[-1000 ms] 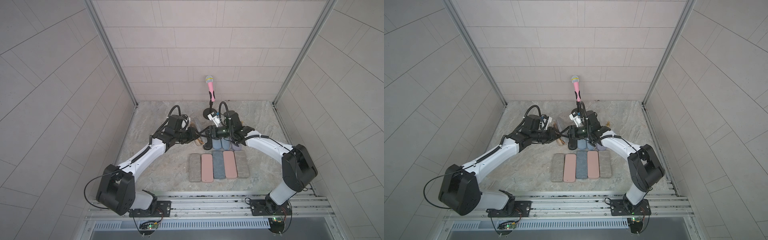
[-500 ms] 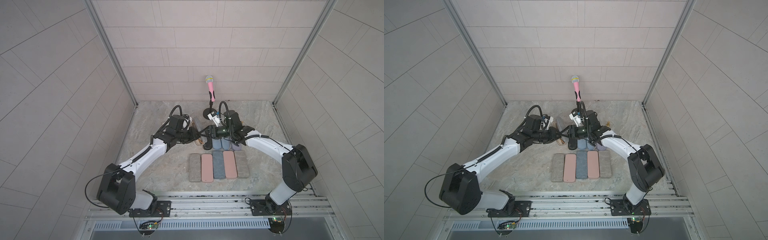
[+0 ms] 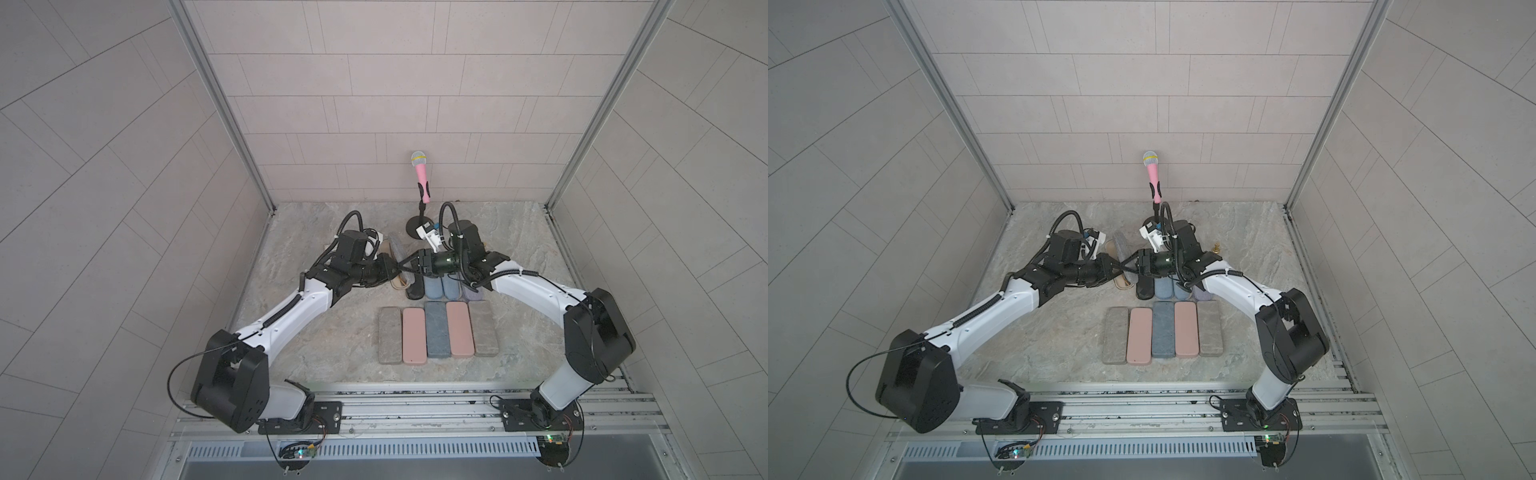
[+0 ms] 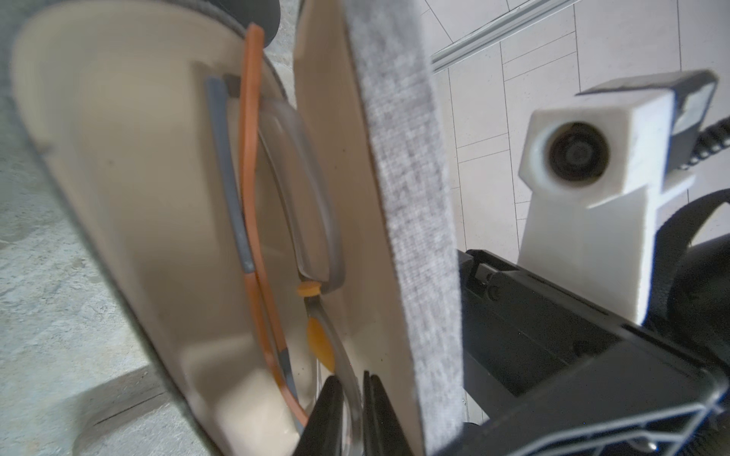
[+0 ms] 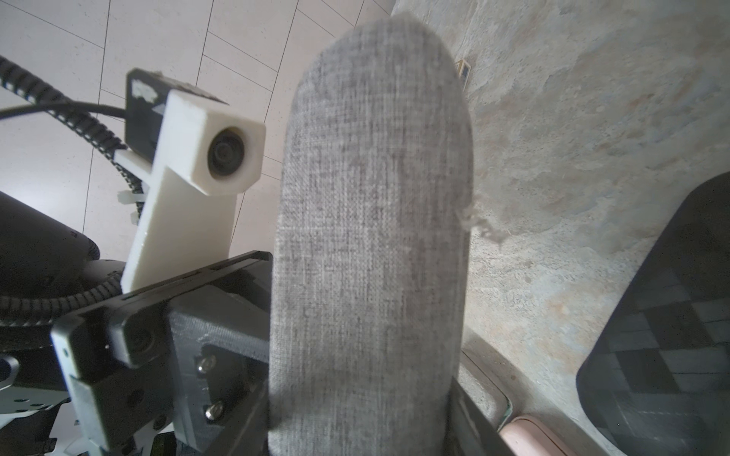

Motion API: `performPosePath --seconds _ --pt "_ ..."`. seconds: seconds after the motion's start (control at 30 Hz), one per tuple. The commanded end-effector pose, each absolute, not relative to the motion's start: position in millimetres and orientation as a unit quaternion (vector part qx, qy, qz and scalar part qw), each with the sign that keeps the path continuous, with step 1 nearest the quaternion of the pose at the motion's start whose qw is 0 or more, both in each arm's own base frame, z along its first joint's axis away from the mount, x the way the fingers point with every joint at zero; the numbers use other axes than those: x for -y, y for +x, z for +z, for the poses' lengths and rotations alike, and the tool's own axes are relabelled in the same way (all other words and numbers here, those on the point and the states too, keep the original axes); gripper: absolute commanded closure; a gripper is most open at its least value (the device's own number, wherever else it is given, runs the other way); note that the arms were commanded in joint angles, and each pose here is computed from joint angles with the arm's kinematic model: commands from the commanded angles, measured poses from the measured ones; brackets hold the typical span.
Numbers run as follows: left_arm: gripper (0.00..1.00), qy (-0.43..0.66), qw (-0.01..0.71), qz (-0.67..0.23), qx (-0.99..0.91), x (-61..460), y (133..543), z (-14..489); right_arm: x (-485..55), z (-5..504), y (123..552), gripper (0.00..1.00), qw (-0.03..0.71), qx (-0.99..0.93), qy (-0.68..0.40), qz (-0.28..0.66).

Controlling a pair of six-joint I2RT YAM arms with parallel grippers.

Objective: Close the glasses case
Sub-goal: Adjust the glasses case.

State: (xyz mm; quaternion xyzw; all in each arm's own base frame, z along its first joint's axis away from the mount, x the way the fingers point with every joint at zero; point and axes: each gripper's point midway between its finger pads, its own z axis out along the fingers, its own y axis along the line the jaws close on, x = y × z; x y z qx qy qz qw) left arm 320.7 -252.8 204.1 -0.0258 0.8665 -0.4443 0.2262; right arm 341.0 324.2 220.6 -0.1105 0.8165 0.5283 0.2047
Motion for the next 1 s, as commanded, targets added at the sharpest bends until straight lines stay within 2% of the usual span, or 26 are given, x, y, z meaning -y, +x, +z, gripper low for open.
performPosePath --seconds 0.0,0.73,0.9,0.97 --pt "0.85 -0.016 0.244 -0.459 -0.854 254 316 214 -326 259 337 0.79 0.238 -0.779 -0.134 0.564" --pt "0.85 -0.028 0.257 -0.454 -0.853 241 315 210 -316 279 339 0.79 0.251 -0.760 -0.127 0.586" --pt "0.75 -0.028 0.257 -0.454 -0.853 240 315 211 -315 279 339 0.79 0.251 -0.763 -0.130 0.581" --pt "0.65 -0.029 0.258 -0.453 -0.853 238 315 211 -316 280 339 0.79 0.252 -0.763 -0.131 0.581"
